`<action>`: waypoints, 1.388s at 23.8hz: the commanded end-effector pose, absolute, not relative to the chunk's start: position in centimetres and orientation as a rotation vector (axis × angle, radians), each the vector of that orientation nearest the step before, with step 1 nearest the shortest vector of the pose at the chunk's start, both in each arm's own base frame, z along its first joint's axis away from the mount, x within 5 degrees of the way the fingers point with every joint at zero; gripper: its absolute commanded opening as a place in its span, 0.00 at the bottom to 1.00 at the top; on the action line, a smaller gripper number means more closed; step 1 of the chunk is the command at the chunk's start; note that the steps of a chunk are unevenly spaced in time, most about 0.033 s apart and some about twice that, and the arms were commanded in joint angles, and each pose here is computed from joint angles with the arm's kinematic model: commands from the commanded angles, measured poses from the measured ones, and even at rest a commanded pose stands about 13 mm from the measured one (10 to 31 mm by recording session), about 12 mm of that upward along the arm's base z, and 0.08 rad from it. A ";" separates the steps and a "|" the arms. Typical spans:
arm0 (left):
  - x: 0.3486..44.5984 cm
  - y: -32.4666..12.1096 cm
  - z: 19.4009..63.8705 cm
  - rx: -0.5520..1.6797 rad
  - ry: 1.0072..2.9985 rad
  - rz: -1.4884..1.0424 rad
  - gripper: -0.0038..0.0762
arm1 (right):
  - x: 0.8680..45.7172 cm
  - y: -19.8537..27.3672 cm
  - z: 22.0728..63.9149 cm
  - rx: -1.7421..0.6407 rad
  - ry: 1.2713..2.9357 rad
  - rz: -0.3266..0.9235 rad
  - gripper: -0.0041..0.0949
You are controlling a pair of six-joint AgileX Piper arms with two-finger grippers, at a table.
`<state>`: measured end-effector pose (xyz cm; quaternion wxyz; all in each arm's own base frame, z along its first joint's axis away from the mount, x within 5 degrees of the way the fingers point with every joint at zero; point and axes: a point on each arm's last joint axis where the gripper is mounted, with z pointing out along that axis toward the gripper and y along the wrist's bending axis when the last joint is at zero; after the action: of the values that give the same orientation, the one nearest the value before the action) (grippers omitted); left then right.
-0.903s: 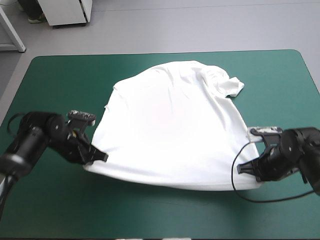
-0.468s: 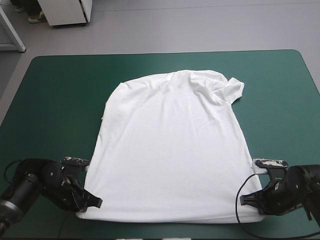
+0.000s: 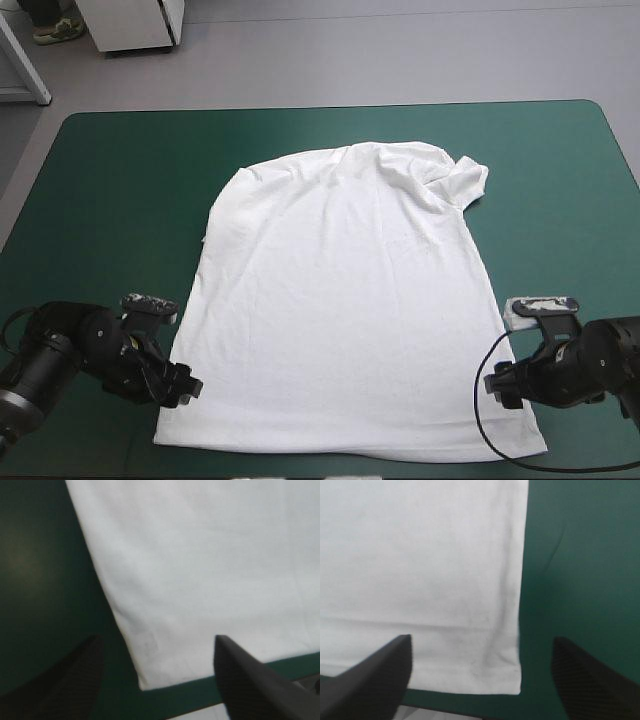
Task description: Fold the cloth
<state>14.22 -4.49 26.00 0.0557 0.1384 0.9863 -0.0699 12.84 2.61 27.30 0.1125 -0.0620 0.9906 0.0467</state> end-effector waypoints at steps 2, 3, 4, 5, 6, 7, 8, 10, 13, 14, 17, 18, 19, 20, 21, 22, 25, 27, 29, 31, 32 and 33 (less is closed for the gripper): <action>15.2 -4.8 30.7 0.403 2.879 -0.222 0.85 | 13.8 2.5 31.2 -0.110 2.769 0.128 0.97; 15.3 -4.8 31.5 0.381 2.857 -0.226 0.85 | 13.9 2.5 31.8 -0.094 2.749 0.128 0.97; 15.5 -4.8 32.2 0.357 2.833 -0.228 0.85 | 13.9 2.5 32.1 -0.091 2.738 0.130 0.97; 15.6 -4.8 32.7 0.337 2.820 -0.222 0.85 | 14.0 2.5 32.2 -0.089 2.733 0.131 0.97; 15.6 -4.7 32.8 0.329 2.816 -0.212 0.85 | 14.0 2.5 32.2 -0.089 2.733 0.131 0.97; 15.6 -4.5 32.7 0.310 2.821 -0.188 0.85 | 13.9 2.5 32.1 -0.089 2.739 0.130 0.97; 15.6 -4.3 32.4 0.293 2.834 -0.160 0.85 | 13.9 2.5 31.8 -0.086 2.748 0.130 0.97; 15.4 -4.1 31.3 0.275 2.873 -0.129 0.85 | 13.8 2.5 31.5 -0.086 2.761 0.128 0.96; 14.4 -4.2 28.1 0.215 3.004 -0.161 0.85 | 13.8 2.5 31.2 -0.083 2.771 0.130 0.95; 14.1 -4.2 27.1 0.200 3.045 -0.166 0.85 | 13.8 2.5 31.2 -0.083 2.771 0.130 0.95; 13.3 -4.1 23.7 0.159 3.131 -0.168 0.85 | 13.8 2.5 31.2 -0.086 2.770 0.130 0.95; 13.4 -4.1 23.2 0.147 3.122 -0.169 0.85 | 13.8 2.5 31.2 -0.090 2.770 0.129 0.95; 13.7 -4.2 22.5 0.142 3.143 -0.162 0.84 | 13.8 2.5 31.2 -0.090 2.770 0.129 0.95; 13.9 -4.2 21.9 0.143 3.181 -0.149 0.83 | 13.8 2.5 31.2 -0.090 2.770 0.126 0.95; 14.3 -4.3 21.3 0.136 3.196 -0.144 0.81 | 13.8 2.5 31.2 -0.090 2.770 0.126 0.95; 14.7 -4.5 20.7 0.117 3.198 -0.162 0.78 | 13.8 2.5 31.2 -0.090 2.770 0.126 0.95; 15.5 -5.9 19.3 0.093 3.198 -0.262 0.69 | 13.8 2.4 31.2 -0.092 2.769 0.114 0.95; 15.3 -7.0 18.8 0.167 3.224 -0.269 0.57 | 13.8 2.6 31.2 -0.089 2.771 0.136 0.95; 15.1 -7.8 18.7 0.213 3.212 -0.293 0.40 | 13.9 2.7 31.1 -0.086 2.778 0.149 0.95; 15.1 -8.4 18.7 0.245 3.187 -0.312 0.22 | 14.2 2.7 30.9 -0.086 2.795 0.147 0.95; 15.1 -8.6 18.7 0.262 3.177 -0.313 0.14 | 14.4 2.7 30.7 -0.086 2.808 0.145 0.95; 15.1 -8.8 18.7 0.278 3.165 -0.309 0.07 | 14.7 2.8 30.4 -0.086 2.826 0.143 0.95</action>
<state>14.44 -7.11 19.94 -0.0728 0.0979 0.9915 -0.0461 14.02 2.62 30.10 0.1493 -0.0287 0.9873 0.0461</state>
